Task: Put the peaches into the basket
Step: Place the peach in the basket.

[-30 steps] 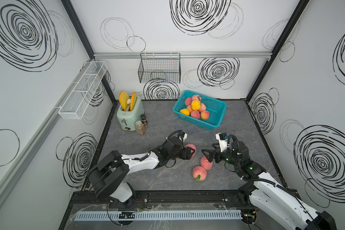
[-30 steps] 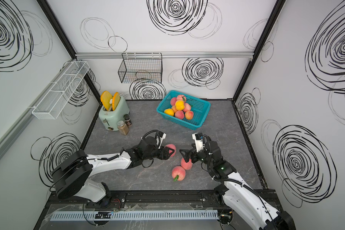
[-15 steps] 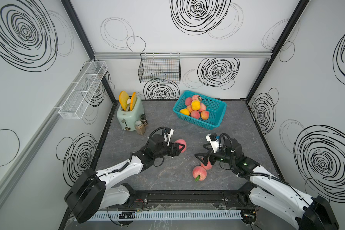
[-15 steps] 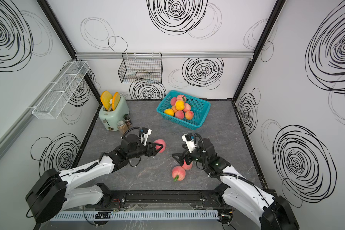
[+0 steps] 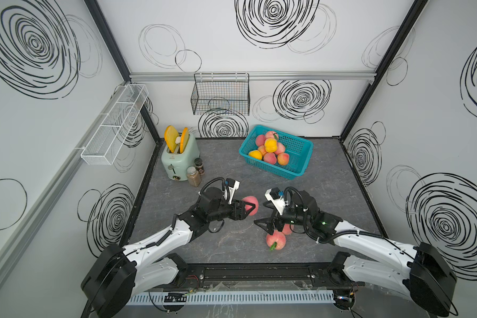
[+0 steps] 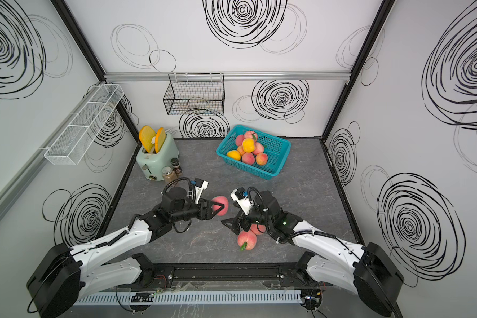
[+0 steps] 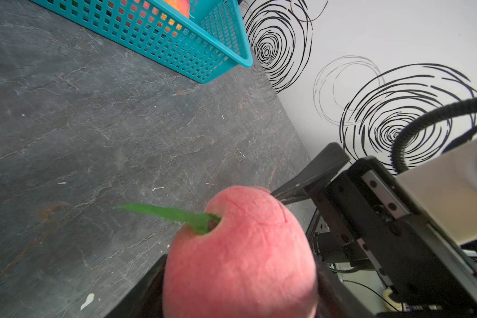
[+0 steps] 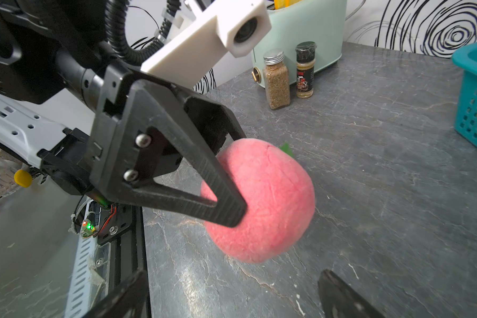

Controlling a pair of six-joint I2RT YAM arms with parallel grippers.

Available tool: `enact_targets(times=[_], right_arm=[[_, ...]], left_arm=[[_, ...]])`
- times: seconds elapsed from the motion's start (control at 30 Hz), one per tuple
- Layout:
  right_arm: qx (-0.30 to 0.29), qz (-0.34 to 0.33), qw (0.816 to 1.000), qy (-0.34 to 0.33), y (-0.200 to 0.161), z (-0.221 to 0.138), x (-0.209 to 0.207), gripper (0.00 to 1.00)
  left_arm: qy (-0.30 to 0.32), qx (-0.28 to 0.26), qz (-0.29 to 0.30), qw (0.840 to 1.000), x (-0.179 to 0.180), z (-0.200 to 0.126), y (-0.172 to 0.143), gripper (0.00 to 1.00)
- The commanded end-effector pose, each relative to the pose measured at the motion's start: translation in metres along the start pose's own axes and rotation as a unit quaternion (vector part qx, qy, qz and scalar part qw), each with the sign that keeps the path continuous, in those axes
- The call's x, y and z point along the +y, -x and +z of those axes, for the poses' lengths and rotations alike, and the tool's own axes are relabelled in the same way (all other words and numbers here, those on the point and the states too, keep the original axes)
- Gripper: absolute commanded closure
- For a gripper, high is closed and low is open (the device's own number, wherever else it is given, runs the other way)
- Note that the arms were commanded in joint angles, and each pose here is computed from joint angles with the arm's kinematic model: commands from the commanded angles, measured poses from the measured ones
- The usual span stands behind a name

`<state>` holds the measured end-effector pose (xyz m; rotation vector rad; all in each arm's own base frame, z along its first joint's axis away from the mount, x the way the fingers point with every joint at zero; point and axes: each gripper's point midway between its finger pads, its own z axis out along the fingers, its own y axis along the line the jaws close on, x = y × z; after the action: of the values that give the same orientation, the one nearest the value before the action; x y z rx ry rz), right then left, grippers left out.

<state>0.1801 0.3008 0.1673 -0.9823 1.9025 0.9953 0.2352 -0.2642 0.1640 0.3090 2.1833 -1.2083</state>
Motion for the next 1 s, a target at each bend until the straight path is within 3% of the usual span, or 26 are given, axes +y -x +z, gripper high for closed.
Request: enact_targets(times=[0.0,0.43,0.97], right_arm=[[-0.027,-0.027,0.999,-0.001,0.020,0.003,0.003,0.00],[-0.028,-0.043,0.999,-0.006,0.027,0.017,0.002,0.01],[-0.021,-0.053,0.998,-0.005,0.025,0.023,0.002,0.11]], left_arm=[[-0.027,0.001,0.004,1.000,-0.011,-0.002,-0.001,0.39],[-0.052,0.030,0.016,0.998,-0.026,0.009,-0.011,0.40],[-0.073,0.039,0.012,0.997,-0.034,0.012,-0.013,0.40]])
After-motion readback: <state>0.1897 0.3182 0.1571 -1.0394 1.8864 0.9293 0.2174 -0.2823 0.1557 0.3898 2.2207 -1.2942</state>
